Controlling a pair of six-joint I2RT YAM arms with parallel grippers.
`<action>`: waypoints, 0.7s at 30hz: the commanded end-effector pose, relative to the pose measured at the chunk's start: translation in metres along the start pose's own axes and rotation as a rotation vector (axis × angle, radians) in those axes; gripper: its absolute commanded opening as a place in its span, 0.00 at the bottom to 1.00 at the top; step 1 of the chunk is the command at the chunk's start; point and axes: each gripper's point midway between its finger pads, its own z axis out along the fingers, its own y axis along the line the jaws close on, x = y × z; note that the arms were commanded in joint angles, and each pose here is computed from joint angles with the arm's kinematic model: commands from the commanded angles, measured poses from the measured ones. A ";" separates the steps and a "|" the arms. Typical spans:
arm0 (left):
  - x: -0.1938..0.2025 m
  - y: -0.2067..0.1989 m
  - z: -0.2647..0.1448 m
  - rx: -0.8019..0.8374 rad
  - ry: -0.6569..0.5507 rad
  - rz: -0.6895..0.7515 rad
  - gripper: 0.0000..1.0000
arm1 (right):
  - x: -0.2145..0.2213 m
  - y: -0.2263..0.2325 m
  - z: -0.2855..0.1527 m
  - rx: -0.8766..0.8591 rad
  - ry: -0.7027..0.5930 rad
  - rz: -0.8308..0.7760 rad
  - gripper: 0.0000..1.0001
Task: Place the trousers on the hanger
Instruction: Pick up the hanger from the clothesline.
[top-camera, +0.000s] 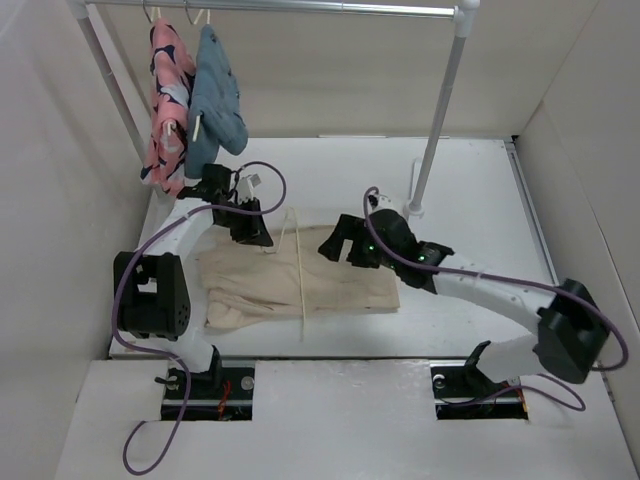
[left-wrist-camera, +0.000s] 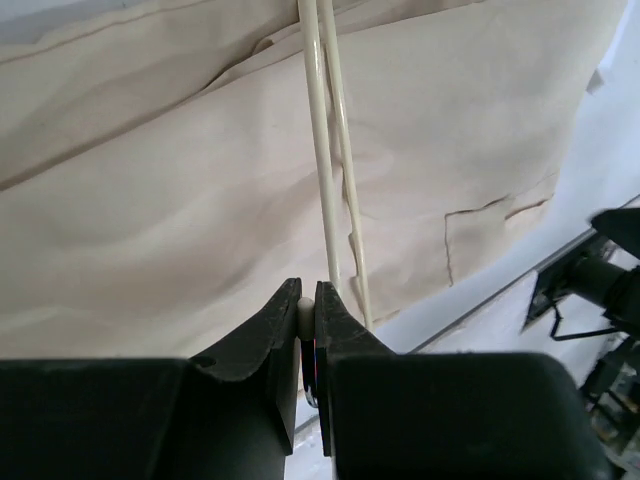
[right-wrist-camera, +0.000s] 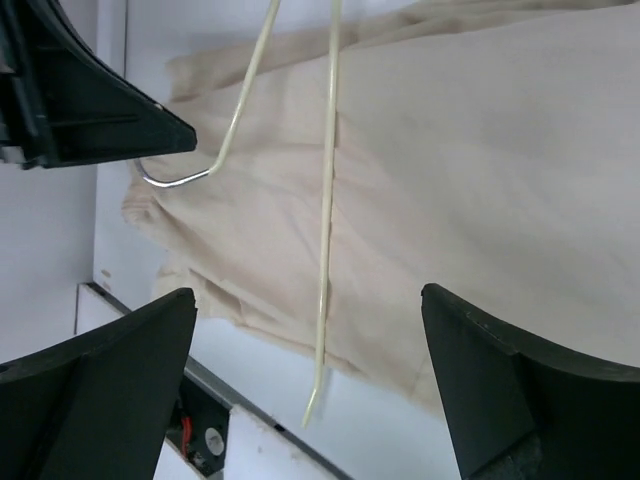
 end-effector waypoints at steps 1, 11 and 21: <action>-0.005 -0.021 -0.013 0.097 -0.043 -0.037 0.00 | -0.007 -0.042 -0.037 0.195 -0.036 0.016 0.99; 0.003 -0.011 0.007 0.092 0.022 -0.124 0.00 | 0.046 -0.156 -0.070 0.503 0.067 0.258 0.99; -0.009 -0.032 0.005 0.199 0.051 -0.166 0.00 | 0.063 -0.173 -0.060 0.467 0.102 0.332 0.96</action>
